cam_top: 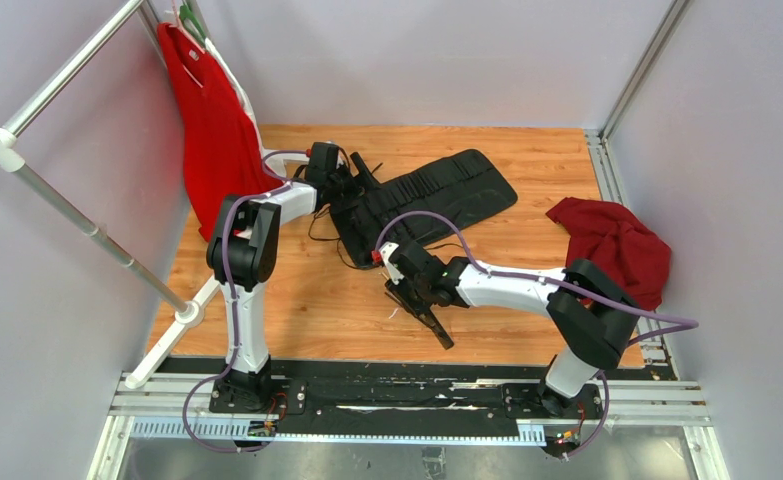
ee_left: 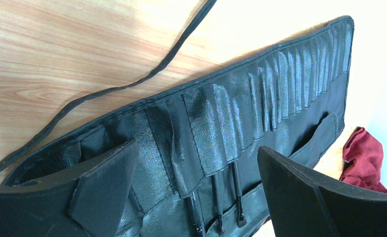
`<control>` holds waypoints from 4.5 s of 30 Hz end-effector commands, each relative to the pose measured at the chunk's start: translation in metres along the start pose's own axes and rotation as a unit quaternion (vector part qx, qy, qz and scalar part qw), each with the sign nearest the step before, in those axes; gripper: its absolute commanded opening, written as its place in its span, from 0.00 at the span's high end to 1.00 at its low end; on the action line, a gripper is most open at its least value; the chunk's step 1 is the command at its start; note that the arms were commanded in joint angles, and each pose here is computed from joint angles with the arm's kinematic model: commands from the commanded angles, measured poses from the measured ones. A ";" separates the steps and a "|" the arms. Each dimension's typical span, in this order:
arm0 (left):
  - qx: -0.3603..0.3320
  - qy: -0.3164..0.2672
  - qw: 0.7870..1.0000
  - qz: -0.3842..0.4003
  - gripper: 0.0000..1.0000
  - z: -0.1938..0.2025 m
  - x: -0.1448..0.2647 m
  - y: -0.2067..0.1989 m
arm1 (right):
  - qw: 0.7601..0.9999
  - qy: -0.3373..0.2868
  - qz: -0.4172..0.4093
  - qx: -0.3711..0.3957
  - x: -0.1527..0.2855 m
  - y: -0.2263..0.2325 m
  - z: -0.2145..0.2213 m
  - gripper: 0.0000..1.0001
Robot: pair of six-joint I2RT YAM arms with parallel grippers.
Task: Organize the makeup
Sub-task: Pick up the makeup brush from the center of the board, then place the makeup brush in the cosmetics bag.
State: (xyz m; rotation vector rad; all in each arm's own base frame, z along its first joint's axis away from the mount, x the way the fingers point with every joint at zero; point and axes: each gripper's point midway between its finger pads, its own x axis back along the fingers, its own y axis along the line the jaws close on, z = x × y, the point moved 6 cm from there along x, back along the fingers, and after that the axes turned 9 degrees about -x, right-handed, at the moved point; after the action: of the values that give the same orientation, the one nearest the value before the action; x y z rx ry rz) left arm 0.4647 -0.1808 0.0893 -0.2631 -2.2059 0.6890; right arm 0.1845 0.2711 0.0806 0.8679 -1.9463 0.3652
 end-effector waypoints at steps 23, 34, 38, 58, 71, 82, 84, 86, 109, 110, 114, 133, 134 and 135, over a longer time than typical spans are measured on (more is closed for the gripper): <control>0.012 0.066 0.995 -0.071 0.02 0.031 0.003 0.037 | 1.000 -0.018 0.014 -0.006 -0.004 -0.013 -0.016 0.78; 0.011 0.066 0.995 -0.072 0.02 0.031 0.003 0.036 | 1.000 -0.025 0.013 -0.007 0.001 -0.013 -0.020 0.79; 0.012 0.065 0.995 -0.071 0.02 0.031 0.004 0.036 | 0.999 -0.028 0.014 -0.007 0.003 -0.014 -0.022 0.80; 0.012 0.063 0.995 -0.071 0.02 0.030 0.004 0.035 | 0.999 -0.016 0.023 -0.016 -0.003 -0.022 -0.015 0.81; 0.011 0.063 0.995 -0.072 0.02 0.029 0.004 0.035 | 1.000 -0.007 0.017 -0.022 -0.008 -0.022 -0.008 0.81; 0.011 0.062 0.995 -0.071 0.02 0.029 0.004 0.035 | 0.999 -0.001 0.003 -0.035 -0.010 -0.019 -0.001 0.82; 0.011 0.062 0.995 -0.071 0.02 0.029 0.004 0.035 | 0.999 0.000 0.001 -0.038 -0.010 -0.018 0.001 0.82; 0.011 0.062 0.995 -0.071 0.02 0.029 0.003 0.035 | 0.999 0.002 0.000 -0.039 -0.011 -0.018 0.003 0.82; 0.013 0.066 0.995 -0.072 0.02 0.032 0.003 0.037 | 0.999 -0.028 0.015 -0.035 0.010 -0.020 -0.015 0.99; 0.013 0.065 0.995 -0.072 0.02 0.032 0.003 0.037 | 0.999 -0.035 0.015 -0.033 0.018 -0.020 -0.021 0.99; 0.013 0.064 0.995 -0.071 0.02 0.031 0.004 0.036 | 0.996 -0.084 0.011 -0.028 0.055 -0.016 -0.051 0.99; 0.017 0.060 0.996 -0.065 0.02 0.028 0.006 0.033 | 0.984 -0.044 0.072 -0.157 0.094 -0.099 -0.126 0.99; 0.016 0.060 0.996 -0.065 0.02 0.028 0.006 0.032 | 0.984 -0.032 0.069 -0.160 0.087 -0.102 -0.126 0.99; 0.015 0.059 0.996 -0.065 0.02 0.028 0.006 0.032 | 0.984 -0.021 0.063 -0.164 0.082 -0.104 -0.127 0.99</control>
State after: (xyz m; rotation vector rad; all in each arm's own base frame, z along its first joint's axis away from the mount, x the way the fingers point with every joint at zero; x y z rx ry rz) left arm 0.4635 -0.1797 0.0896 -0.2601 -2.2028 0.6907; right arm 0.3136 0.2416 0.2281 0.5846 -2.1978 0.0866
